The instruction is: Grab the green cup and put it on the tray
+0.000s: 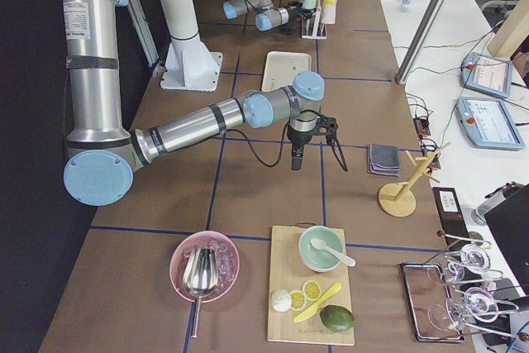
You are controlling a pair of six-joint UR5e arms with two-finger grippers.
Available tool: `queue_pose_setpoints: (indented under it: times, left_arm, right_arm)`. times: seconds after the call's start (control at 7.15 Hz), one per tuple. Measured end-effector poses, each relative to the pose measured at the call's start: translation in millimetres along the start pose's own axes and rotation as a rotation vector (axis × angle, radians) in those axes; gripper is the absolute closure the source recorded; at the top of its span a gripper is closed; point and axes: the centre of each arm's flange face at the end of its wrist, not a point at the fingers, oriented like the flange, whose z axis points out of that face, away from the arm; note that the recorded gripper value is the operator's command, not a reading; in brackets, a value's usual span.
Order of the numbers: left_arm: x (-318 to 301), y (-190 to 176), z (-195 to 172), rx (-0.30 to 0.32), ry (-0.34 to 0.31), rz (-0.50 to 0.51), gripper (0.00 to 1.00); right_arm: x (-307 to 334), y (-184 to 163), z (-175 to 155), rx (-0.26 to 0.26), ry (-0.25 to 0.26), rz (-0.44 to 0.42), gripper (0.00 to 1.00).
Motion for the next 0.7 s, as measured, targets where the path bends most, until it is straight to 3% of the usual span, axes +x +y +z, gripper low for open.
queue_pose_setpoints:
  times: [0.7]
  left_arm:
    - [1,30,-12,0.003,-0.004,-0.006,0.64]
  right_arm:
    - [0,-1,1,-0.001,0.000,0.001,0.00]
